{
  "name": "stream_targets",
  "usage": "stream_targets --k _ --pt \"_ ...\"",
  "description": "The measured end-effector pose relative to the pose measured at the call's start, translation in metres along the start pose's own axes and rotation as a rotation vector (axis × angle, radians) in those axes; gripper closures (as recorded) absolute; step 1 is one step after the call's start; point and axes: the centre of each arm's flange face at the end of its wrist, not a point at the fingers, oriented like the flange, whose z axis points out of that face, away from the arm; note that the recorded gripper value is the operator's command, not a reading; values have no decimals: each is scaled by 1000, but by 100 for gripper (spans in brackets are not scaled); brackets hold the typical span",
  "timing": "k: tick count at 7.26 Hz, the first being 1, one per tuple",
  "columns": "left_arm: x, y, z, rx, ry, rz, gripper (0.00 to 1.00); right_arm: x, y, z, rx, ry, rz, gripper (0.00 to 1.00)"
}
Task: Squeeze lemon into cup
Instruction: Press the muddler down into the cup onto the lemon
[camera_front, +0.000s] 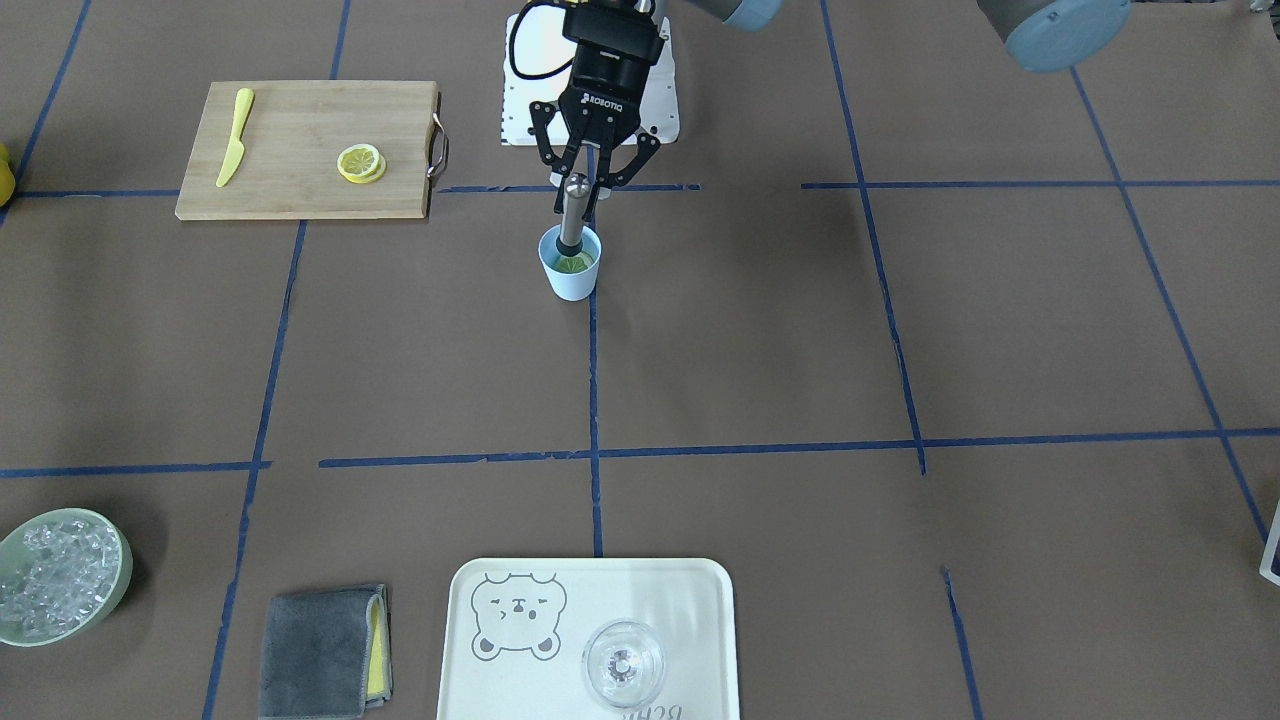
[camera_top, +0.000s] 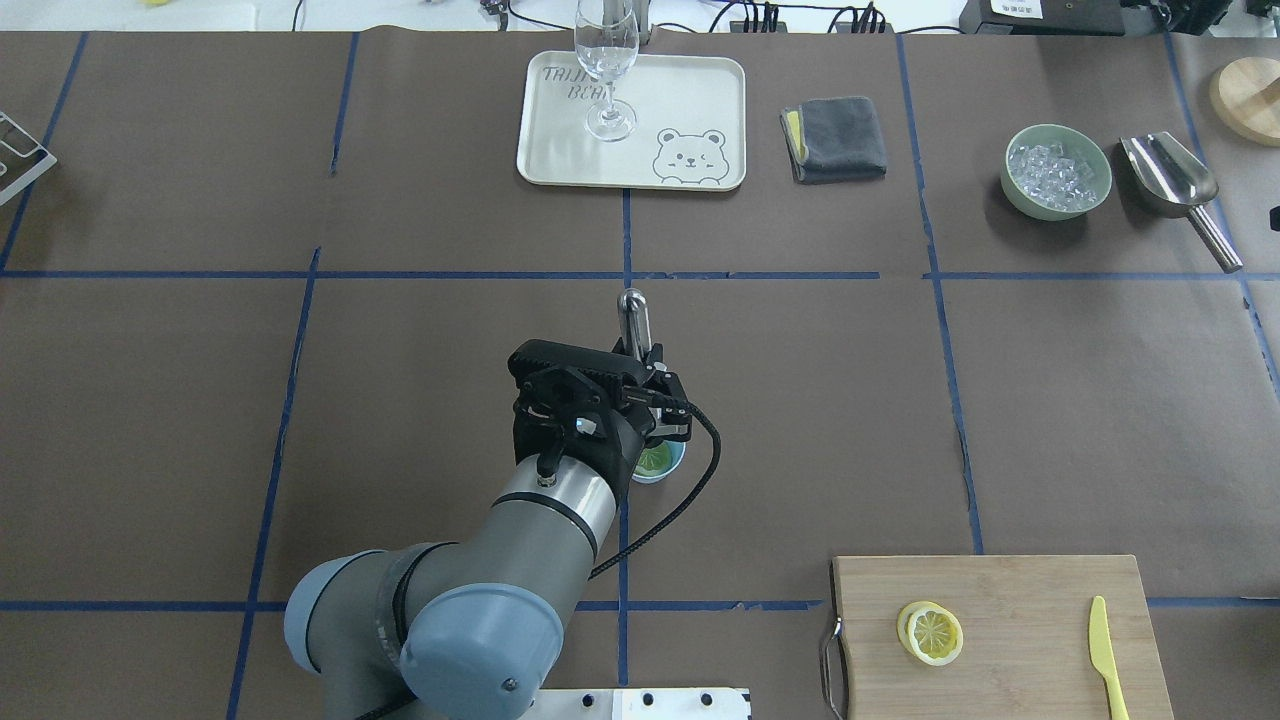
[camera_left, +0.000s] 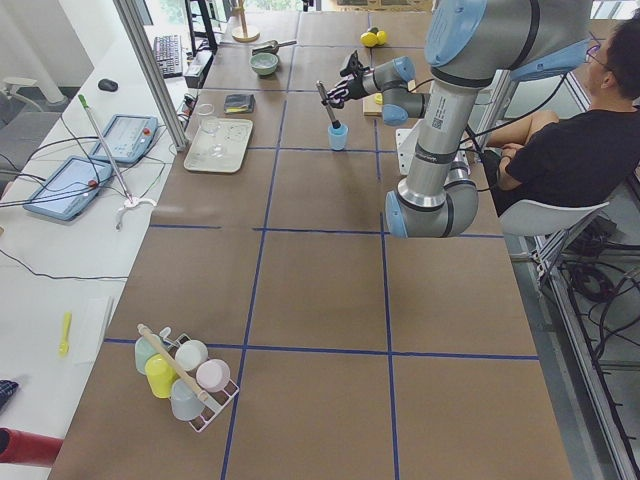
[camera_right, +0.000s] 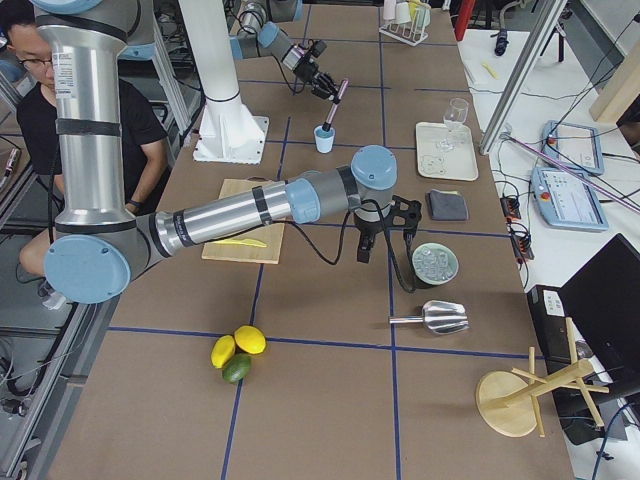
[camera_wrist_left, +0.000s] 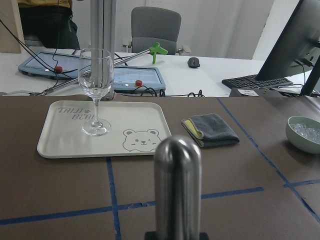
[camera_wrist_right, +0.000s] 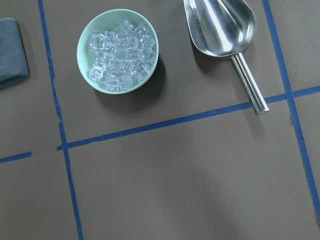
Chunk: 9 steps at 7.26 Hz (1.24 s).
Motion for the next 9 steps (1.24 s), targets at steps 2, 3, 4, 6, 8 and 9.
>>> stream_targets --k 2,3,4,6,8,9 --pt "-3 11 9 -5 -5 6 100 -1 0 0 0 -1 -1 0" --pt "-4 16 13 -8 -12 12 100 -1 0 0 0 -2 -1 0" --pt "-5 22 19 -11 -16 16 100 -1 0 0 0 -2 -1 0" --pt "-7 34 27 -16 -17 19 100 0 0 0 0 0 0 0" --pt "-6 38 26 -22 -12 18 100 -1 0 0 0 -1 -1 0" --pt "-5 35 23 -21 -3 21 100 -1 0 -1 1 0 -1 0"
